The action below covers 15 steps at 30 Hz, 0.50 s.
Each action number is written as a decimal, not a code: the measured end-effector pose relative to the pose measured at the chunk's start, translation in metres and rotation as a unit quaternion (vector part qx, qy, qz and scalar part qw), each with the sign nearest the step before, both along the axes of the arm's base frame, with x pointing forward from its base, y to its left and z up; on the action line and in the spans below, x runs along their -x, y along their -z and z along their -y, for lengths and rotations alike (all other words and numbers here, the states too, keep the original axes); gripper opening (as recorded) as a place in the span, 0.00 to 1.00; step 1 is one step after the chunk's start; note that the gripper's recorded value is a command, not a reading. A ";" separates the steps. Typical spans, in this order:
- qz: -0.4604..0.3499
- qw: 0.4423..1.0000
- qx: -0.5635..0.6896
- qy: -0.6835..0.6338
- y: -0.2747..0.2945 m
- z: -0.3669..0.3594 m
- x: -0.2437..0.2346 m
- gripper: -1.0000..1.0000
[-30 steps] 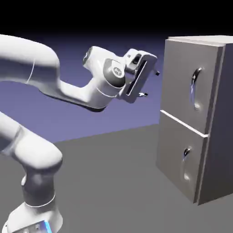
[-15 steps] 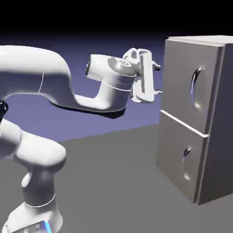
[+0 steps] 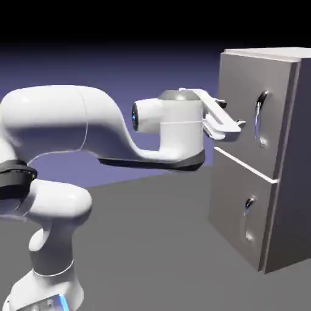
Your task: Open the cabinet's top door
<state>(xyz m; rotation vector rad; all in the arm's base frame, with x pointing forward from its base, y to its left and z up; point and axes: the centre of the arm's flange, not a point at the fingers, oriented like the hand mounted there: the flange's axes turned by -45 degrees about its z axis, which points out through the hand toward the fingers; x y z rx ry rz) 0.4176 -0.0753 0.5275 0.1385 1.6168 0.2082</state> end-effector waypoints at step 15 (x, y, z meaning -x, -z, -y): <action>0.030 0.994 0.108 -0.010 0.020 0.015 -0.066 0.00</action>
